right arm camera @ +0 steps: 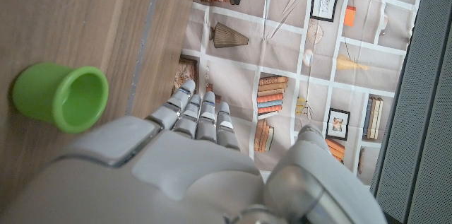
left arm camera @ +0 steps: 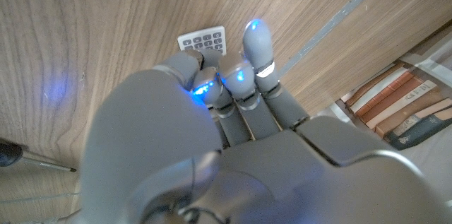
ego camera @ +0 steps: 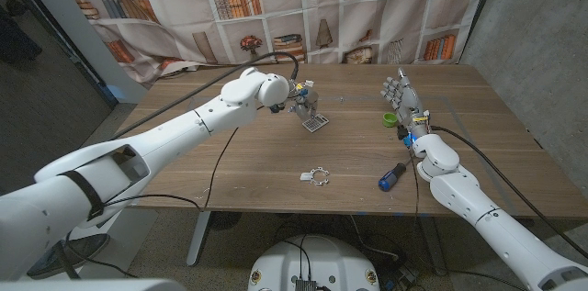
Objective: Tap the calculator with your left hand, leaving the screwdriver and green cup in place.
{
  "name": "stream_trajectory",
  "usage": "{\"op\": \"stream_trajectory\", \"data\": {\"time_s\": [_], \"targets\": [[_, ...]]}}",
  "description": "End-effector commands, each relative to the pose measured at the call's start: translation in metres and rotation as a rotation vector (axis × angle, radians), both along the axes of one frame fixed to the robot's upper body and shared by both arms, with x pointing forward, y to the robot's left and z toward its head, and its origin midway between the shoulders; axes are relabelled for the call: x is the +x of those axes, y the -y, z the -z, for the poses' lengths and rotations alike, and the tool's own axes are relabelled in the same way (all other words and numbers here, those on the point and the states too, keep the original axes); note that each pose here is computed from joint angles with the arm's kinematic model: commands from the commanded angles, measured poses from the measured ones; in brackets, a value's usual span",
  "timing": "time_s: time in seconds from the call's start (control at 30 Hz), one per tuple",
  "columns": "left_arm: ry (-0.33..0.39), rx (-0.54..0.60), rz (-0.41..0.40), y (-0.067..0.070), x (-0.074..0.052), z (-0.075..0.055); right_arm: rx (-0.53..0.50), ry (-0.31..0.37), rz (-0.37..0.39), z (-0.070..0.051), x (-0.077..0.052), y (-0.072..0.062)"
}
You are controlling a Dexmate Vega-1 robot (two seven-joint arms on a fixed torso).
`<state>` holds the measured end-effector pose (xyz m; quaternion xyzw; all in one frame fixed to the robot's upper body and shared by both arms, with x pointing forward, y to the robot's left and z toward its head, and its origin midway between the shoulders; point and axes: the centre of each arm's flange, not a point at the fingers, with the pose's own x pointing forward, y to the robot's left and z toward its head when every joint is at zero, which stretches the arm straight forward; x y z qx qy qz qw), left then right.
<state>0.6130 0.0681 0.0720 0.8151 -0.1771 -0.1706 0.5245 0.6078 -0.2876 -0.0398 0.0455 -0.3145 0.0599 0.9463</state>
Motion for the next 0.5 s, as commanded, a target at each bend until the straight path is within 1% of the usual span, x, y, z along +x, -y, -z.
{"op": "stream_trajectory", "data": {"time_s": [0.03,0.23,0.5], "targets": [[-0.019,-0.011,0.004,-0.0001,0.0069,0.0072,-0.001,-0.003,0.005,0.0014,-0.0035,0.0016],[-0.028,-0.009,0.005,0.0013,0.0113,0.0088,0.002,-0.007,0.009,0.0021,-0.0040,0.0029],[-0.028,-0.013,0.010,0.0029,0.0128,0.0083,0.000,-0.011,0.008,0.0028,-0.0030,0.0042]]}}
